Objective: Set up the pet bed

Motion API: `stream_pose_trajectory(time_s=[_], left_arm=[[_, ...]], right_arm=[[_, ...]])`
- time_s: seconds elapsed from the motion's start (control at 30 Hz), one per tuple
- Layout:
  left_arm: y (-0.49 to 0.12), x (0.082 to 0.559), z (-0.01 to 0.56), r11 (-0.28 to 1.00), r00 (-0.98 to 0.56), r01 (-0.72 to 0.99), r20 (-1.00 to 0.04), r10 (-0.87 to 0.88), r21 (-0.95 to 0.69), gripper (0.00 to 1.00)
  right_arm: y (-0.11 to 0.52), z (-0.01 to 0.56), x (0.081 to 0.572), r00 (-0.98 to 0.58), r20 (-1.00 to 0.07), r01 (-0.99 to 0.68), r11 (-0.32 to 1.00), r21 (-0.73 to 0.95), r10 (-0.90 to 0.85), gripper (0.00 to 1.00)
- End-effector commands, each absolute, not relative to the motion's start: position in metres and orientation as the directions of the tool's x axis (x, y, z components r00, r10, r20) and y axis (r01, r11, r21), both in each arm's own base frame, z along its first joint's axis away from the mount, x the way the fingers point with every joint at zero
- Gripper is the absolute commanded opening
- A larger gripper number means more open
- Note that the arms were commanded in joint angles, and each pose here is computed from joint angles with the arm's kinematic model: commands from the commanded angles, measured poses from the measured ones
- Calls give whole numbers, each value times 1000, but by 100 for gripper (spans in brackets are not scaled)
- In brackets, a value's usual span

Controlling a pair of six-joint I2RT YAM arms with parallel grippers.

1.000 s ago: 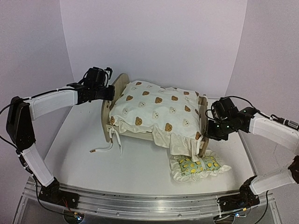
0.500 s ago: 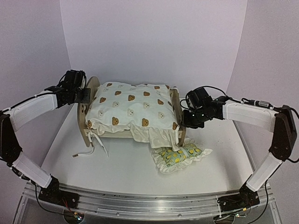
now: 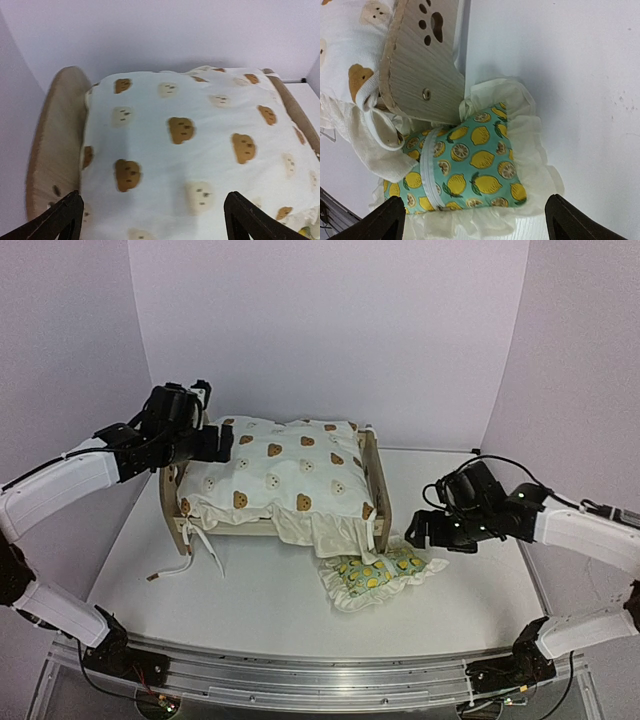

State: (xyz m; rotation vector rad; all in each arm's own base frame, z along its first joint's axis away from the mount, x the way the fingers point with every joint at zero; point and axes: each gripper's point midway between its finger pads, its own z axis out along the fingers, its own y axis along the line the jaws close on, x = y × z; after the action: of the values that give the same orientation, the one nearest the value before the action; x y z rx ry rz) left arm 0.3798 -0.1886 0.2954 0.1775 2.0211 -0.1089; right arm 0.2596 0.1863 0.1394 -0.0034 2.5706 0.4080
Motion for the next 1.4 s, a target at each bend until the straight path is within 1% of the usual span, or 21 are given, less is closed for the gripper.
stream_pose_trajectory(time_s=[0.0, 0.07, 0.17, 0.33, 0.57, 0.67, 0.73, 0.77, 0.8, 0.83, 0.9, 0.93, 1.0, 1.03, 1.13, 1.27, 1.33, 1.37], left_arm=[[-246, 371, 314, 962, -402, 271, -911, 94, -21, 100], [-274, 365, 311, 943, -400, 332, -909, 115, -27, 99], [-310, 354, 307, 910, -396, 411, -909, 128, -51, 99], [-370, 321, 304, 807, -366, 586, -912, 184, -73, 96], [-411, 294, 274, 730, -375, 680, -890, 261, -73, 94], [-432, 282, 265, 673, -371, 733, -886, 278, -96, 92], [-450, 274, 258, 638, -360, 764, -882, 302, -94, 92], [-460, 270, 254, 619, -352, 781, -880, 319, -88, 92], [-472, 265, 249, 599, -344, 796, -877, 336, -83, 92], [-480, 264, 246, 591, -340, 803, -875, 344, -80, 93], [-496, 262, 239, 578, -342, 811, -873, 347, -88, 93], [-503, 262, 237, 573, -348, 813, -873, 342, -100, 93], [-517, 263, 231, 564, -369, 815, -871, 324, -136, 93], [-524, 266, 228, 563, -374, 814, -872, 316, -145, 92], [-541, 276, 216, 575, -388, 804, -866, 315, -151, 91], [-557, 287, 201, 589, -390, 795, -866, 312, -146, 89], [-563, 293, 195, 599, -387, 789, -869, 309, -138, 85], [-565, 296, 192, 609, -387, 782, -868, 310, -131, 82]], right_arm=[[153, 122, 237, -842, -496, 66, 953, 295, 212, 98], [145, 111, 232, -825, -493, 124, 940, 318, 276, 98], [143, 99, 231, -802, -489, 163, 914, 372, 342, 98], [158, 85, 238, -795, -476, 151, 883, 445, 376, 98], [177, 78, 253, -763, -487, 114, 830, 546, 425, 96], [178, 74, 259, -751, -494, 126, 830, 543, 437, 94], [181, 67, 261, -761, -484, 134, 834, 535, 433, 91], [182, 64, 262, -763, -480, 136, 834, 534, 432, 88], [184, 61, 264, -765, -479, 134, 834, 535, 430, 83], [186, 57, 265, -771, -480, 125, 839, 529, 418, 73], [190, 55, 267, -776, -490, 100, 844, 527, 398, 44], [190, 55, 267, -778, -497, 87, 849, 522, 385, 33], [191, 60, 267, -775, -514, 60, 852, 520, 368, 7], [192, 65, 267, -771, -524, 44, 851, 524, 362, 0], [191, 84, 266, -759, -564, -12, 859, 511, 325, 0], [182, 117, 260, -748, -611, -62, 890, 451, 258, 0], [179, 137, 257, -727, -640, -96, 887, 452, 247, 0], [180, 145, 256, -722, -650, -115, 885, 452, 238, 0]])
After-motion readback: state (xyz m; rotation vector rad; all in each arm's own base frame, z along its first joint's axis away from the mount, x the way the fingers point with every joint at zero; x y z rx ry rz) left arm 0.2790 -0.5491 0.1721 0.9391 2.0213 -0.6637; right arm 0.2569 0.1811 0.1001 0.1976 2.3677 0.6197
